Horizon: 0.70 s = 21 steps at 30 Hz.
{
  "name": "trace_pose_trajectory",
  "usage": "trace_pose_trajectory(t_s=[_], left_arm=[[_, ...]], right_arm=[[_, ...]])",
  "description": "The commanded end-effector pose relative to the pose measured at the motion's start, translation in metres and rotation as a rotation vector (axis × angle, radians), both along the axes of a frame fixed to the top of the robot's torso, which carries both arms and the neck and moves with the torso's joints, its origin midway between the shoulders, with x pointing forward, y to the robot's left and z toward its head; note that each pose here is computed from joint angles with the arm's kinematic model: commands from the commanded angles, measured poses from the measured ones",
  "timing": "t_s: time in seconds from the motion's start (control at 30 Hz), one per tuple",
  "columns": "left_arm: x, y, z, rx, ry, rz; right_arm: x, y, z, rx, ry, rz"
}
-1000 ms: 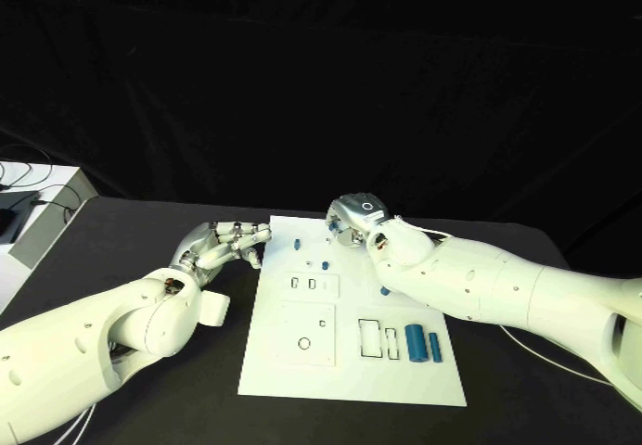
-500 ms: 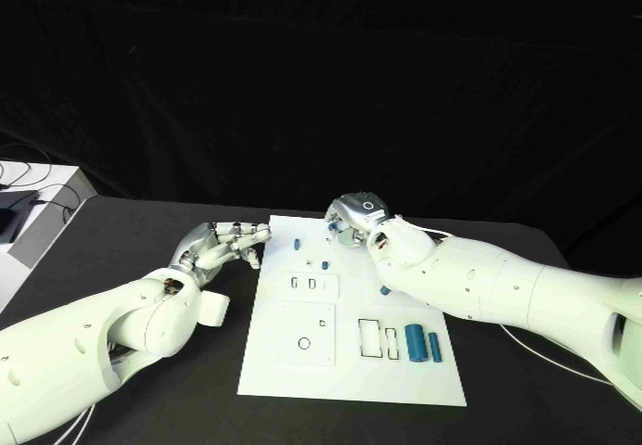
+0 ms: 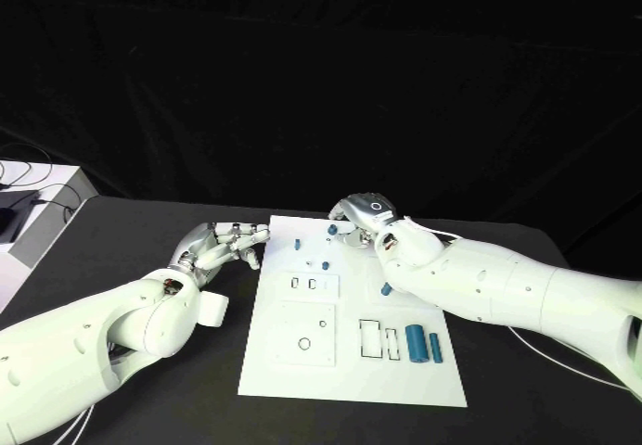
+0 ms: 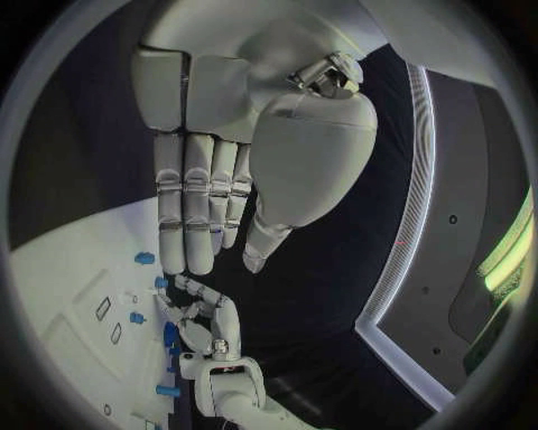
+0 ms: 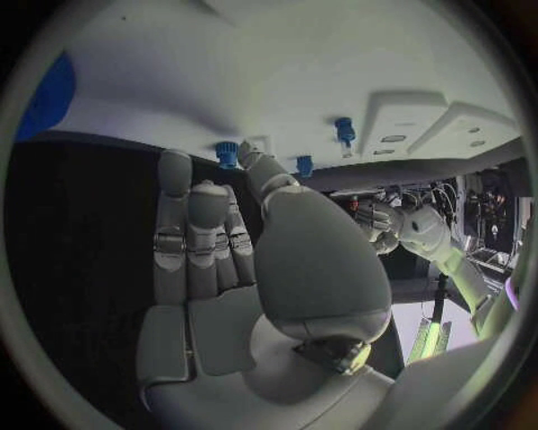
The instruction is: Assemble the parts on the task board
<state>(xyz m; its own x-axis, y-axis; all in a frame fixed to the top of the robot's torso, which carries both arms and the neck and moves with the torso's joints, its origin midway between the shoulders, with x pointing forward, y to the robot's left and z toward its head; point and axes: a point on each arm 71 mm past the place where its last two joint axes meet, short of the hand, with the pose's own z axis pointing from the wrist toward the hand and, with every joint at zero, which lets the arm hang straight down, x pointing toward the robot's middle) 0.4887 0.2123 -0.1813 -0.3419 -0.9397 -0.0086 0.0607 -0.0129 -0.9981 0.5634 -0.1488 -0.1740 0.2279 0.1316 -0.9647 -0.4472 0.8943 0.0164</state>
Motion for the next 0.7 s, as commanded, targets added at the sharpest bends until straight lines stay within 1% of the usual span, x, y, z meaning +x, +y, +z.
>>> trace_pose_trajectory(t_s=[0.03,0.17,0.27,0.47,0.7], left_arm=[[-0.0002,0.000,0.0007,-0.005,-0.005,-0.011],[-0.0002,0.001,0.0004,-0.004,-0.005,-0.010],[-0.0005,0.002,-0.0002,-0.005,-0.004,-0.009],[-0.0017,0.003,-0.0013,-0.005,-0.002,-0.008],[-0.0033,0.004,-0.0029,-0.006,0.001,-0.011]], right_arm=[[-0.005,-0.007,0.003,0.047,-0.011,0.011],[-0.011,-0.021,0.009,0.105,0.004,0.006],[-0.015,-0.036,0.013,0.156,0.031,-0.008],[-0.019,-0.071,0.019,0.214,0.125,-0.067],[-0.019,-0.107,0.018,0.212,0.222,-0.138]])
